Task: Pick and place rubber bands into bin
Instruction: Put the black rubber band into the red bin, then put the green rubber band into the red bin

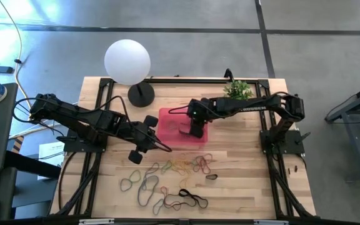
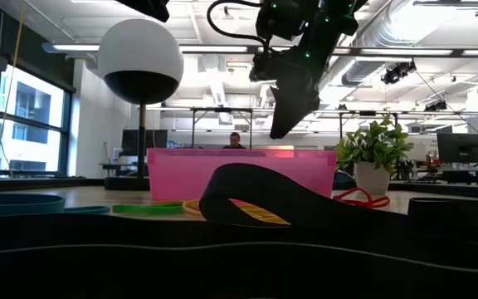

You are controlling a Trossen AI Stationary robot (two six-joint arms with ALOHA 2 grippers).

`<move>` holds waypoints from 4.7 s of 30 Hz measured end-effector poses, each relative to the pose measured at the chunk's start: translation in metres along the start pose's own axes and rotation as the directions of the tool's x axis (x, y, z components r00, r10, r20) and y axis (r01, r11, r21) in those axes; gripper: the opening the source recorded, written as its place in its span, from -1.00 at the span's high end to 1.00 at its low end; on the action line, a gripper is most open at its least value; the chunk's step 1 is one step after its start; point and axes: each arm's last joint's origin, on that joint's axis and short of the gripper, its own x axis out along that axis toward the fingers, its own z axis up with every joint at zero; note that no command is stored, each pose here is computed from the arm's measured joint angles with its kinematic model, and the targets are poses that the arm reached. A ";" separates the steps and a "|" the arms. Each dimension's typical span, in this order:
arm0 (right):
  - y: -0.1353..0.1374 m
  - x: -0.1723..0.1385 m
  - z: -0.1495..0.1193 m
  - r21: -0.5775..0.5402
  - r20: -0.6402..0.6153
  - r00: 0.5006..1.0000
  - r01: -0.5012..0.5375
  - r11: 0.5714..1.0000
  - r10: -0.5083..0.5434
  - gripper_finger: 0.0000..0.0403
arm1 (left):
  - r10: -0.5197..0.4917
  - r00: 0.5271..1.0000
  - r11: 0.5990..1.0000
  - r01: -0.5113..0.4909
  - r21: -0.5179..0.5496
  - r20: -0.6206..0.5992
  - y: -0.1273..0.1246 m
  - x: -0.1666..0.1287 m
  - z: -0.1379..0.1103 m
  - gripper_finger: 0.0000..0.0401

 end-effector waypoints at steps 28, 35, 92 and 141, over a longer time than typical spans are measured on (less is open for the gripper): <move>0.132 -0.109 -0.093 -0.169 -0.057 0.997 -0.057 0.984 0.048 0.01 | -0.383 0.873 0.924 0.355 -0.144 -0.301 -0.100 0.042 -0.082 0.45; 0.160 -0.134 -0.131 -0.040 0.137 0.986 0.100 0.994 -0.094 0.00 | -0.229 0.937 0.973 0.229 -0.032 -0.262 -0.120 0.046 -0.080 0.45; 0.176 -0.150 -0.161 0.105 0.228 0.968 0.085 0.991 -0.107 0.02 | -0.322 0.841 0.944 0.252 -0.211 -0.434 -0.121 0.116 -0.114 0.93; 0.170 -0.145 -0.149 0.139 0.256 0.955 0.119 0.983 -0.151 0.02 | 0.184 0.920 0.972 -0.222 -0.073 -0.347 0.101 0.115 -0.059 1.00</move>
